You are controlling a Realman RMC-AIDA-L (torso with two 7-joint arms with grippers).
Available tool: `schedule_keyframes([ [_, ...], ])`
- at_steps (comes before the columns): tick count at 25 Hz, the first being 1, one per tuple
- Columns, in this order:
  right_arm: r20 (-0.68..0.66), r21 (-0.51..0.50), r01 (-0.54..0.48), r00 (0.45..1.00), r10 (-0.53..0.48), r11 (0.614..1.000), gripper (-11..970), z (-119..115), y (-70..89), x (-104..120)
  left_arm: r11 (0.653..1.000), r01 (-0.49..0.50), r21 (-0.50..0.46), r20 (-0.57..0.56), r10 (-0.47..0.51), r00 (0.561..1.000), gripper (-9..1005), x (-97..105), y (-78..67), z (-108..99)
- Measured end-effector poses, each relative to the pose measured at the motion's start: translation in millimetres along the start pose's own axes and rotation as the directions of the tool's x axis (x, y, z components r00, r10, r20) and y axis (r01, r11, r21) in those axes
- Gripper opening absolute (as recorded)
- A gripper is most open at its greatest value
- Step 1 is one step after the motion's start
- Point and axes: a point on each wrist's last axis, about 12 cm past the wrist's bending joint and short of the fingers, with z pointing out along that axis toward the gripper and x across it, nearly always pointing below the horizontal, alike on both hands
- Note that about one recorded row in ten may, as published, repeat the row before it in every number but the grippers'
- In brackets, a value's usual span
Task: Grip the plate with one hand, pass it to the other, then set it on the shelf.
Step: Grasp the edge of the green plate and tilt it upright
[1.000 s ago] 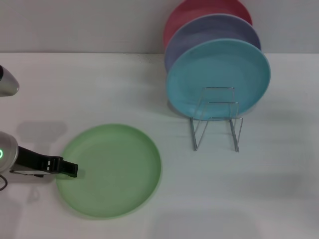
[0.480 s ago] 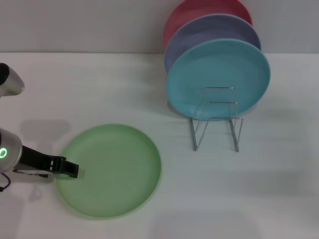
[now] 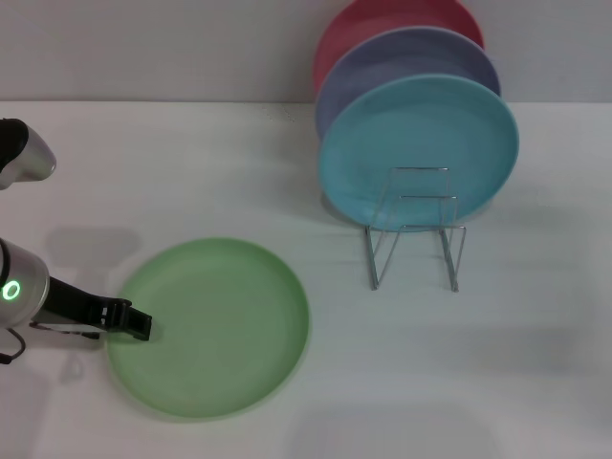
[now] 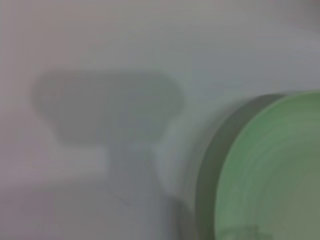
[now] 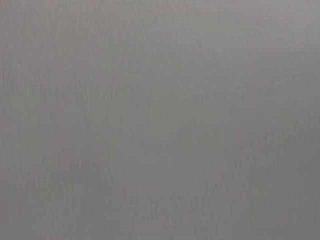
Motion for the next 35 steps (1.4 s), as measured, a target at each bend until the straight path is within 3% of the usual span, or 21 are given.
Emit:
schedule_keyframes([
  [16,-0.002,0.002,0.002,1.0,-0.002,1.0,599,-0.8,-0.8,0.0,1.0,-0.01,-0.021,0.0,0.01,1.0,579,-1.7,-0.4,-1.6],
  [29,-0.001,0.008,0.003,1.0,-0.003,1.0,599,-1.5,-1.8,-0.2,1.0,-0.021,-0.018,-0.007,0.02,1.0,439,-4.9,-2.4,-2.8],
  [35,-0.001,0.007,0.003,1.0,-0.003,1.0,599,-1.0,-1.7,-0.2,1.0,-0.019,-0.019,-0.009,0.019,1.0,323,-5.0,-1.8,-3.0],
])
